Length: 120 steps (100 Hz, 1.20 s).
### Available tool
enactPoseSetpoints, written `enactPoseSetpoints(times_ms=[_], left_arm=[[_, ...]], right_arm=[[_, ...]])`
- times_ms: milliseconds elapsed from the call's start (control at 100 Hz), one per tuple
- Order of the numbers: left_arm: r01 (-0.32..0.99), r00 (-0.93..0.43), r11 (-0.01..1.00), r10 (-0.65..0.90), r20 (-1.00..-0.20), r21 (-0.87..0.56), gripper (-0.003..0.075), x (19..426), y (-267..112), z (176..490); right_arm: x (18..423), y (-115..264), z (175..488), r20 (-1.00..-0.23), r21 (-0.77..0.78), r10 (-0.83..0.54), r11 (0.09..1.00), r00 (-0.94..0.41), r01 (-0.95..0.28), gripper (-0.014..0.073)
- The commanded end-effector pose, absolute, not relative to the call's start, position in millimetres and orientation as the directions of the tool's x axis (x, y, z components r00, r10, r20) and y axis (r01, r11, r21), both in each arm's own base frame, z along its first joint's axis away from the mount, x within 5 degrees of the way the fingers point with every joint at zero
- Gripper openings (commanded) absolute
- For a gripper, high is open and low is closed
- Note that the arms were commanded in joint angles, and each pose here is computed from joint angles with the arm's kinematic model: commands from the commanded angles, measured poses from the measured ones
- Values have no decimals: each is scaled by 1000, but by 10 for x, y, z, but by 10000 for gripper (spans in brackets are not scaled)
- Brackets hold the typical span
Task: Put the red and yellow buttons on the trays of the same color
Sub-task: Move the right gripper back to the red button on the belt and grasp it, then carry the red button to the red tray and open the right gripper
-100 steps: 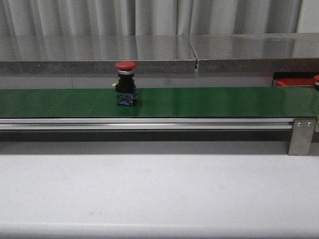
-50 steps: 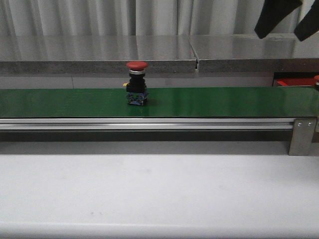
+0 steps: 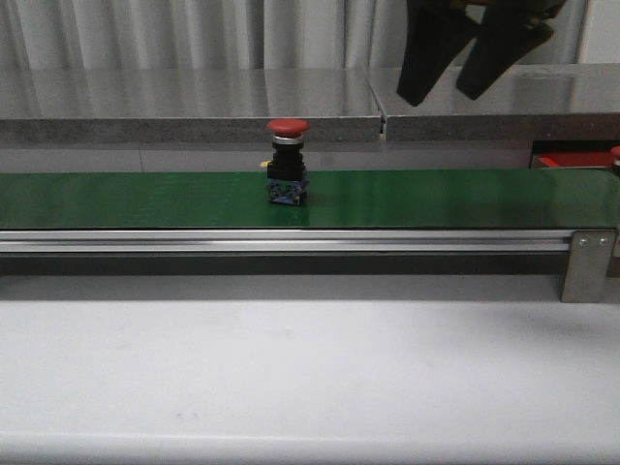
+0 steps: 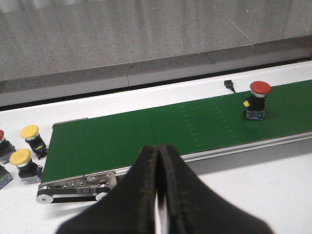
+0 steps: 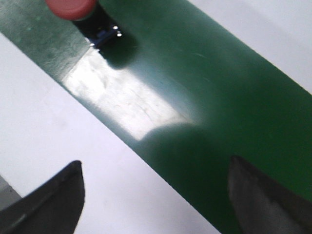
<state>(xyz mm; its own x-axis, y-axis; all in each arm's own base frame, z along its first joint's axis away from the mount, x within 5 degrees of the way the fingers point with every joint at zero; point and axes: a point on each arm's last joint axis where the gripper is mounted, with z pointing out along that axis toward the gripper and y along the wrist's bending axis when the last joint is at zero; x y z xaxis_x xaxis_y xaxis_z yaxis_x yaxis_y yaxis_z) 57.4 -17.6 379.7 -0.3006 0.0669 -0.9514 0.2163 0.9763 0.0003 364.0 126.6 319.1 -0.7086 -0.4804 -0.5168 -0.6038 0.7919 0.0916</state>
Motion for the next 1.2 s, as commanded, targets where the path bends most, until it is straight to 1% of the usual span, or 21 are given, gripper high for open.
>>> enactPoseSetpoints(times_ms=[0,110,230,570,640,790,930,1070,1190], left_arm=[[215,-222,977,35,-974,-14,-20,588,-180,3925],[215,-222,977,35,-974,-14,-20,588,-180,3925],[215,-222,977,35,-974,-14,-20,588,-180,3925],[215,-222,977,35,-974,-14,-20,588,-180,3925],[215,-222,977,35,-974,-14,-20,588,-180,3925],[216,-222,976,33,-974,-16,-20,588,-181,3925],[216,-222,976,33,-974,-16,-20,588,-181,3925],[216,-222,976,33,-974,-16,-20,588,-181,3925],[216,-222,976,33,-974,-16,-20,588,-181,3925]], right_arm=[[3647,1397,3433,-583,43,-526,741,-619,-670,596],[3744,1552,3371,-578,36,-563,706,-591,-708,596],[3838,1691,3313,-586,44,-572,685,-574,-728,596],[4070,1882,3143,-653,155,-466,689,-597,-708,591],[4080,1891,3130,-656,163,-458,689,-599,-706,555],[4091,1889,3123,-657,161,-453,696,-602,-700,419],[4117,1889,3136,-677,148,-438,706,-592,-692,318],[4129,1889,3143,-684,152,-421,717,-596,-681,251],[4129,1889,3143,-684,152,-421,717,-596,-681,211]])
